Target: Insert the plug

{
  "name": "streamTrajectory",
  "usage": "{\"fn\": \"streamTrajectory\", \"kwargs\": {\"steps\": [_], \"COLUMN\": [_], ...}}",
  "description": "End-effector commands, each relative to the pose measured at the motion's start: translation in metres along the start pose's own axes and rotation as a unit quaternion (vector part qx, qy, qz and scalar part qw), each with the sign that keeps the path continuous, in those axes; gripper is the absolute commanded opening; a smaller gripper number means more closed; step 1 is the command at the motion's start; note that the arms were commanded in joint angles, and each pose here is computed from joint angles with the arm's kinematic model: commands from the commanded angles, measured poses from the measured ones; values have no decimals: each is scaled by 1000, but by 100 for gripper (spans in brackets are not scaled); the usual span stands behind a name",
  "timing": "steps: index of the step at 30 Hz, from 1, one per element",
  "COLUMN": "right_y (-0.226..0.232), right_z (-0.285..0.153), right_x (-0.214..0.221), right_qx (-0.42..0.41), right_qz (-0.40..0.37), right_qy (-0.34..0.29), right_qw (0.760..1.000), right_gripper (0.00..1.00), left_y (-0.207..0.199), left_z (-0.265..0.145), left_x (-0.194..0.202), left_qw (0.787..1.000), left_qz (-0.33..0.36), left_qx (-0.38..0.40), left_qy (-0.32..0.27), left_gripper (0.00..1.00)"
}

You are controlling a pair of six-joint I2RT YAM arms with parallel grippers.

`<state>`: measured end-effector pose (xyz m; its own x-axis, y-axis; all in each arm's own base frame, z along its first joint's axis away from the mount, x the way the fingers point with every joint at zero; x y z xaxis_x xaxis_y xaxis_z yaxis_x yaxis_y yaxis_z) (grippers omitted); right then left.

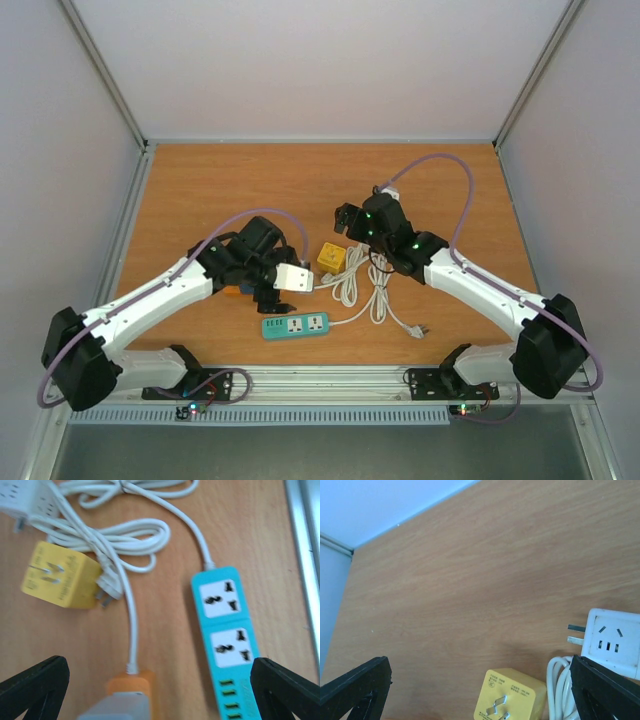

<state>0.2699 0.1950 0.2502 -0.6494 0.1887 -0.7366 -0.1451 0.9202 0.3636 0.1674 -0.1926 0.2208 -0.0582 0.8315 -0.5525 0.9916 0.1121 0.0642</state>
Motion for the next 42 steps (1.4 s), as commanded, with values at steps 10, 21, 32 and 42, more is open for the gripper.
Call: {"fn": "streamTrajectory", "kwargs": {"steps": [10, 21, 32, 42], "right_y": [-27, -46, -46, -47], "right_z": [-27, -44, -39, -35], "right_x": [-12, -10, -7, -4], "right_qx": [-1, -62, -72, -71], "right_qz": [59, 106, 107, 111], "right_qy": [-75, -88, -84, -82], "right_qw": [995, 989, 988, 988], "right_gripper": [97, 92, 82, 76], "left_y": [101, 128, 136, 135], "left_z": [64, 102, 129, 130], "left_x": [-38, -43, -32, -39], "left_qw": [998, 991, 983, 988], "left_qz": [62, 120, 131, 96], "left_qx": [-19, 56, 115, 116], "left_qy": [-20, 1, 59, 18], "left_gripper": [100, 97, 81, 43]}}
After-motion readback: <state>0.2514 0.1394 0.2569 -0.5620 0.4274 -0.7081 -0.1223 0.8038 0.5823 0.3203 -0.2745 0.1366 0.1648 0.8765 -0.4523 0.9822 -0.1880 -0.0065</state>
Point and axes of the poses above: each gripper's point midway between its finger pads, its own z axis out along the fingers, its own y axis along the line the jaws close on, x = y × z, the point moved 9 cm from there along -z, back along the fingers, and after that the axes turned 12 degrees about -z, right-handed, at the moved point
